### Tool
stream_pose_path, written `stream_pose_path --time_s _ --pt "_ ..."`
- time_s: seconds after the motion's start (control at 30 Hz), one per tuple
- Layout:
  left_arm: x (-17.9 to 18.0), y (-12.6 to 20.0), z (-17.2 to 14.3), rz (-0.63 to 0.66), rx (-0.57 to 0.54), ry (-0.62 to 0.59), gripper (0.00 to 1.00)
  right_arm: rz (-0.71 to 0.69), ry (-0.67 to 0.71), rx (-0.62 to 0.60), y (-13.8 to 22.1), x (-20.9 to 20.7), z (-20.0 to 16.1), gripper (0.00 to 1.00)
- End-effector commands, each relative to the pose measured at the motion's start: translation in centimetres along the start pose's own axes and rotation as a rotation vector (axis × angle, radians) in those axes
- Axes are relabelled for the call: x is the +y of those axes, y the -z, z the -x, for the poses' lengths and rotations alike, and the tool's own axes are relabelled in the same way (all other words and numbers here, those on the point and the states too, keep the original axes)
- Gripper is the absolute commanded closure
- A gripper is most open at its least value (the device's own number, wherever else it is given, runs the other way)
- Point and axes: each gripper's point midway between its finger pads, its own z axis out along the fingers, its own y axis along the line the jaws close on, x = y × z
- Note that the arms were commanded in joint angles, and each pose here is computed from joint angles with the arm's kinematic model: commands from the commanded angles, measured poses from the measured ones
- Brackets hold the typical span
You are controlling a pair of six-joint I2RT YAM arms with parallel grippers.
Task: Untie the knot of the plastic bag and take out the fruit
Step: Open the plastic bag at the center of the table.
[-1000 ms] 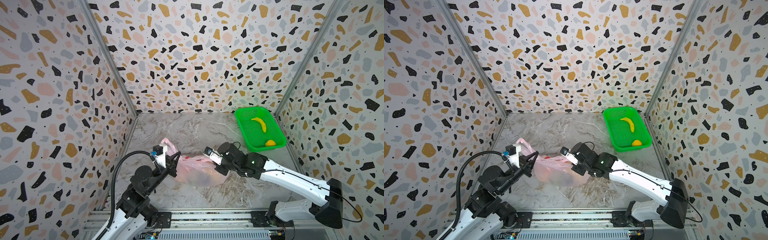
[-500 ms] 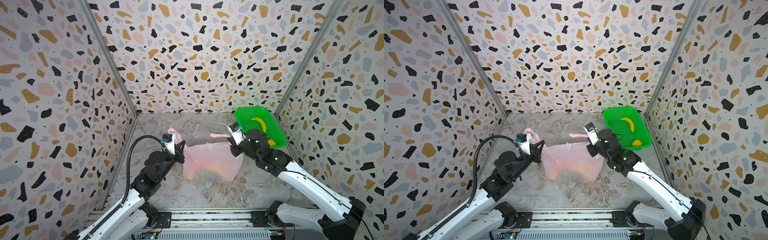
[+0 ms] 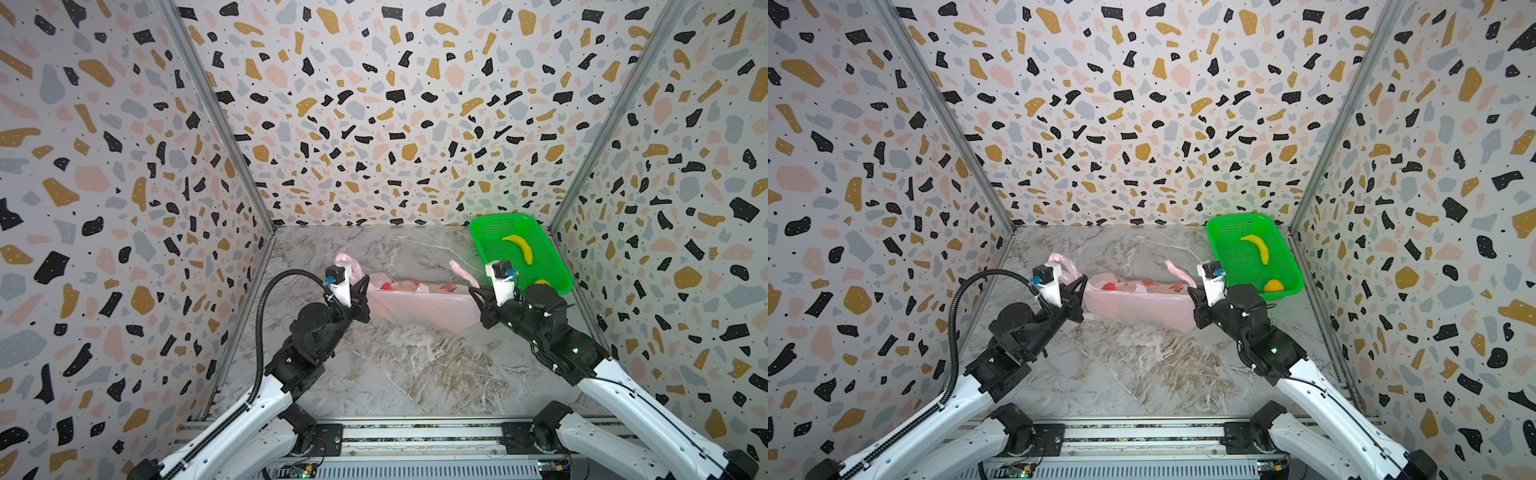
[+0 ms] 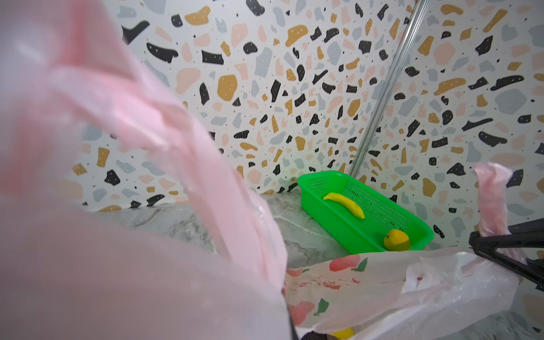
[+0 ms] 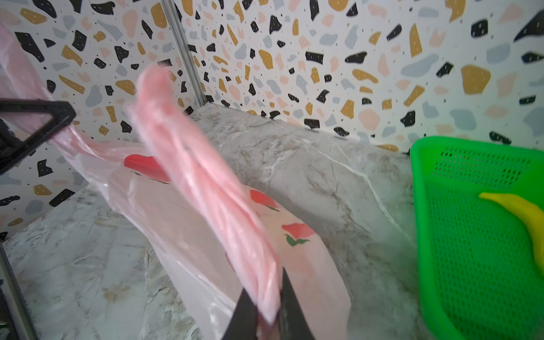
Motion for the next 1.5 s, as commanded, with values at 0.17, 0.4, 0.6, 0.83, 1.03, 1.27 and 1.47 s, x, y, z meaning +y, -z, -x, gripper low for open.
stream_pose_path --time_s 0.17,0.4,0.6,0.83,1.03,1.27,1.47 --pt "2.6 1.6 -2.4 0.094 0.023 0.056 1.00 -0.146 -0.358 0.109 0.3 -3.5 -7.2 0.89" --pt "1.8 2.5 -2.6 0.035 0.011 0.073 1.00 -0.049 -0.348 0.170 1.6 -1.7 -8.7 0.76" --pt "0.5 3.1 -3.5 -0.039 0.031 0.118 1.00 0.030 -0.133 0.186 3.2 0.4 -2.8 0.35" --pt "0.1 3.7 -3.5 -0.060 0.012 0.126 1.00 0.136 0.193 0.208 1.1 5.3 3.9 0.29" --pt "-0.6 3.7 -3.6 -0.090 0.024 0.124 1.00 0.237 0.351 0.289 -3.3 9.5 3.1 0.20" --pt "-1.2 3.8 -3.9 -0.111 0.039 0.121 1.00 0.287 0.415 0.367 -6.8 11.2 0.7 0.08" --pt "-1.4 3.9 -3.7 -0.118 0.034 0.115 1.00 0.355 0.515 0.471 -7.9 13.7 -2.0 0.00"
